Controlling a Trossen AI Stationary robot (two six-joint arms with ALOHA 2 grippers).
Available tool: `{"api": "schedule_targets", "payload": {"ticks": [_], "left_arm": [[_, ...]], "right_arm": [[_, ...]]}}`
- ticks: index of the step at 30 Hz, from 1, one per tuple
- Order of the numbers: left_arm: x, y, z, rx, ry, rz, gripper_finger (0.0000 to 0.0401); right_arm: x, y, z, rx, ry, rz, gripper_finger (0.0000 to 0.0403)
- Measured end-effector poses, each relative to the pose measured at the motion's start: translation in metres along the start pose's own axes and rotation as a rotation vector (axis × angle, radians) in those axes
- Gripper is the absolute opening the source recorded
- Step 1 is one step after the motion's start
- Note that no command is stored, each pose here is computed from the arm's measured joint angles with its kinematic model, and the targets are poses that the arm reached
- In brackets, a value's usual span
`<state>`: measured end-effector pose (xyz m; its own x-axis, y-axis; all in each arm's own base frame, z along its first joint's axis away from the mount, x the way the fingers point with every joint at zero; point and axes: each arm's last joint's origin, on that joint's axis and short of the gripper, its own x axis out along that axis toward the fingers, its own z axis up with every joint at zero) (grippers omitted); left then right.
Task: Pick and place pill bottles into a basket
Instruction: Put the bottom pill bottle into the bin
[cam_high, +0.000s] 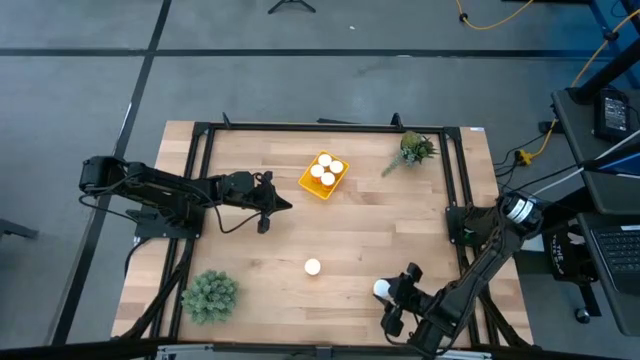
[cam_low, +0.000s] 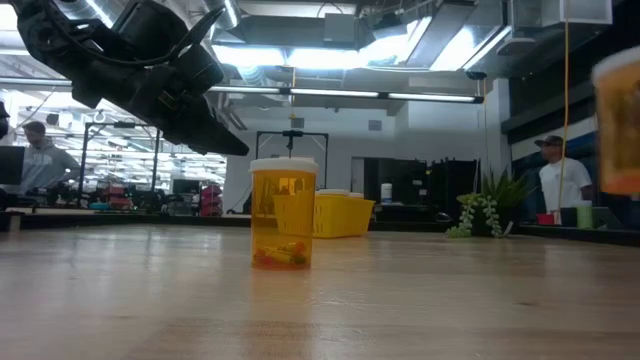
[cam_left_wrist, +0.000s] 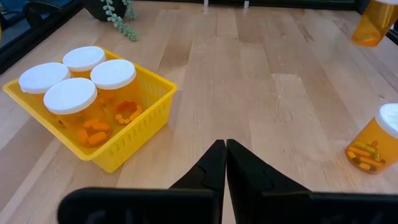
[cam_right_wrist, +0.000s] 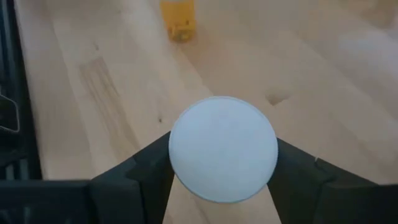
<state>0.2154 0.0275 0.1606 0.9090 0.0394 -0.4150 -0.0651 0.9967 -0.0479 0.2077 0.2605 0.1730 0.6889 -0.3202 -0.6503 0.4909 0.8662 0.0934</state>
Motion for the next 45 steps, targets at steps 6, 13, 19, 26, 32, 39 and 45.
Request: {"api": "schedule_targets", "payload": {"ticks": [6,13,19,26,32,39,45], "left_arm": [[0.000,0.000,0.000,0.000,0.000,0.002,0.0010],[-0.001,0.010,-0.001,0.039,0.007,0.043,0.0010],[-0.002,0.019,-0.001,0.033,0.007,0.080,0.0010],[-0.003,0.022,-0.001,0.108,0.009,0.090,0.0010],[-0.003,0.022,-0.001,0.127,0.010,0.090,0.0010],[-0.003,0.022,-0.002,0.121,0.025,0.089,0.0010],[-0.003,0.022,-0.001,0.111,0.012,0.090,0.0010]], "right_arm": [[0.010,-0.005,0.022,-0.076,-0.055,-0.041,0.0222],[0.021,-0.015,0.055,-0.120,-0.073,-0.077,0.0222],[0.023,-0.028,0.087,-0.108,-0.078,-0.084,0.0222],[0.033,-0.050,0.132,-0.197,-0.025,0.001,0.0222],[0.064,-0.088,0.160,-0.285,-0.014,0.129,0.0219],[0.086,-0.148,0.169,-0.308,-0.070,0.140,0.0213],[0.095,-0.158,0.178,-0.389,-0.209,0.207,0.0212]]}}
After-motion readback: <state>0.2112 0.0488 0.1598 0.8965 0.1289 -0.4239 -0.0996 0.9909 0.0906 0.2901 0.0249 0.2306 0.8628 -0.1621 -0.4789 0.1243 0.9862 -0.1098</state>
